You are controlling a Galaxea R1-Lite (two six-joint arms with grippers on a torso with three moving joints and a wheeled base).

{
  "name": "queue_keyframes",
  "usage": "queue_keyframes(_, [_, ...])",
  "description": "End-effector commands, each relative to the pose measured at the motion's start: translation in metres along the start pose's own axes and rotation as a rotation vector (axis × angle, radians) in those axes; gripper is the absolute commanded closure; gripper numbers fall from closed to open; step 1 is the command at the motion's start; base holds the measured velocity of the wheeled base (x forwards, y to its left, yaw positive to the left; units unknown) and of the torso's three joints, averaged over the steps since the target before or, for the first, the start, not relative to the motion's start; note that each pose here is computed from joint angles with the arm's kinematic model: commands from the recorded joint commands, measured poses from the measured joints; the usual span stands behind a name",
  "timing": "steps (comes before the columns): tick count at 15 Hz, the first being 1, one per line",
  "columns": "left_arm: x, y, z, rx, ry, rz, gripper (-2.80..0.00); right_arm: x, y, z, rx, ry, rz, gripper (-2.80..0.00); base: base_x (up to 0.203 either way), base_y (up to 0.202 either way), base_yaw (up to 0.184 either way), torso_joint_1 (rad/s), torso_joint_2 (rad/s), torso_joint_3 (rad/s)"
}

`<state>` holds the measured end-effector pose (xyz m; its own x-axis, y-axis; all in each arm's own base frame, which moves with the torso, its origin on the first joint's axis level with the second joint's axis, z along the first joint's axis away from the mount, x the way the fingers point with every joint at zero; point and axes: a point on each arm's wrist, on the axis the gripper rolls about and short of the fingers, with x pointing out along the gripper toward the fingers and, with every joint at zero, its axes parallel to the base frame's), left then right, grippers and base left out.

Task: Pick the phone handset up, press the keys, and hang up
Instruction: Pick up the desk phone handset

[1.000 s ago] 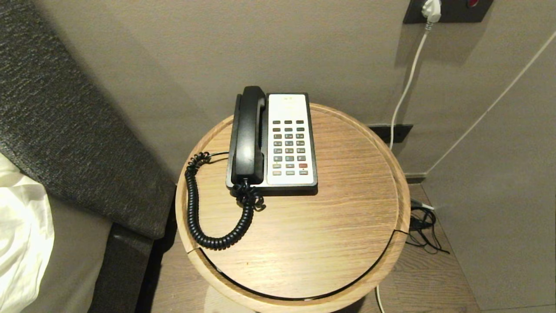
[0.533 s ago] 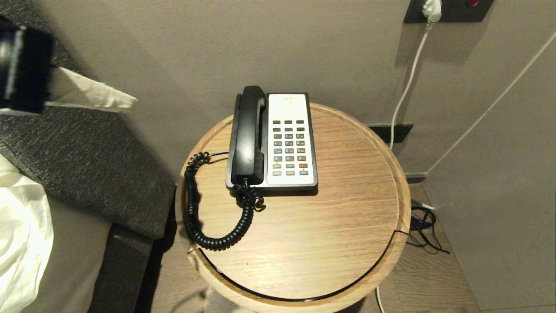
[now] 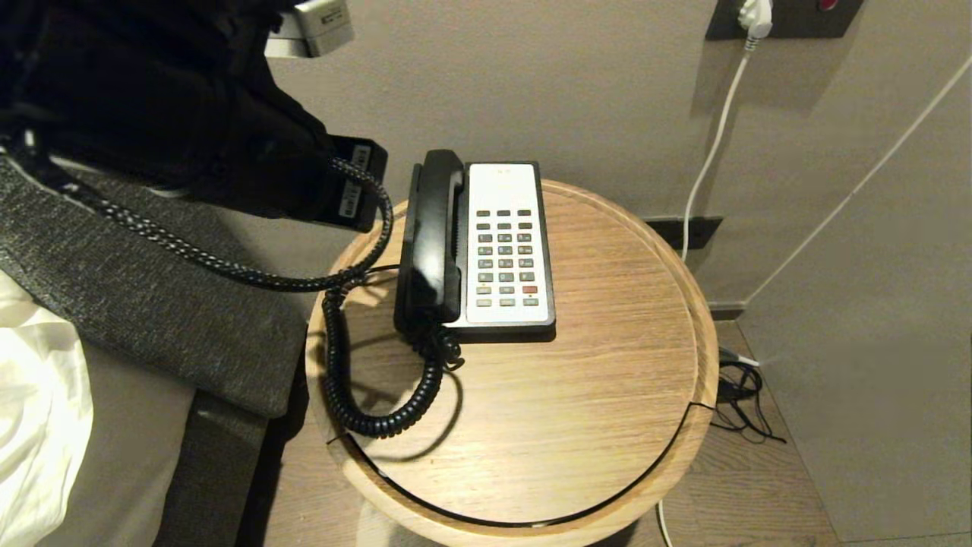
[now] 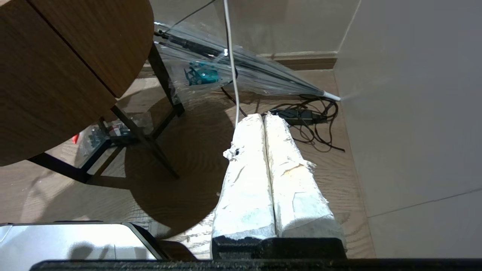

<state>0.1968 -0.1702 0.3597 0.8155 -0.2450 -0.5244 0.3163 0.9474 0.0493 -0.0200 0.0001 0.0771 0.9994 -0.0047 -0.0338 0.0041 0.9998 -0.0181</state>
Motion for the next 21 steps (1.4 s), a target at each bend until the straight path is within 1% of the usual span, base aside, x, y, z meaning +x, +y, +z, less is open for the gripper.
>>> queue_keyframes(1, [0.01, -0.01, 0.002, 0.005, -0.019, 0.009, -2.8, 0.0, 0.0, 0.0, 0.0, 0.0, 0.0, 0.0, 0.0, 0.0, 0.0, 0.0, 0.0, 0.0])
queue_keyframes(4, [0.012, -0.022, 0.009, -0.021, -0.089, -0.027, -2.8, 0.0, 0.0, 0.0, 0.0, -0.001, 0.0, 0.0, 0.0, 0.0, 0.0, 0.0, 0.0, 0.0])
queue_keyframes(5, [0.016, -0.024, 0.008, -0.02, -0.081, -0.019, -2.8, 0.0, 0.0, 0.0, 0.0, 0.0, 0.0, 0.0, 0.0, 0.0, 0.0, 0.0, 0.0, 0.0])
queue_keyframes(8, [0.038, -0.032, 0.003, -0.066, -0.037, 0.01, -2.8, 0.0, 0.0, 0.0, 0.0, 0.0, 0.0, 0.0, 0.0, 0.0, 0.0, 0.0, 0.0, 0.0])
queue_keyframes(13, [0.059, -0.041, 0.0, -0.062, -0.02, 0.071, -2.8, 0.0, 0.0, 0.0, 0.0, -0.002, 0.0, 0.0, 0.0, 0.0, 0.0, 0.0, 0.0, 0.0])
queue_keyframes(16, [0.066, -0.041, -0.001, -0.052, -0.02, 0.123, -2.8, 0.0, 0.0, 0.0, 0.0, 0.0, 0.0, 0.0, 0.0, 0.0, 0.0, 0.0, 0.0, 0.0])
queue_keyframes(21, [0.073, -0.033, 0.0, -0.076, -0.014, 0.137, -2.8, 0.0, 0.0, 0.0, 0.0, 0.0, 0.0, 0.0, 0.0, 0.0, 0.0, 0.0, 0.0, 0.0])
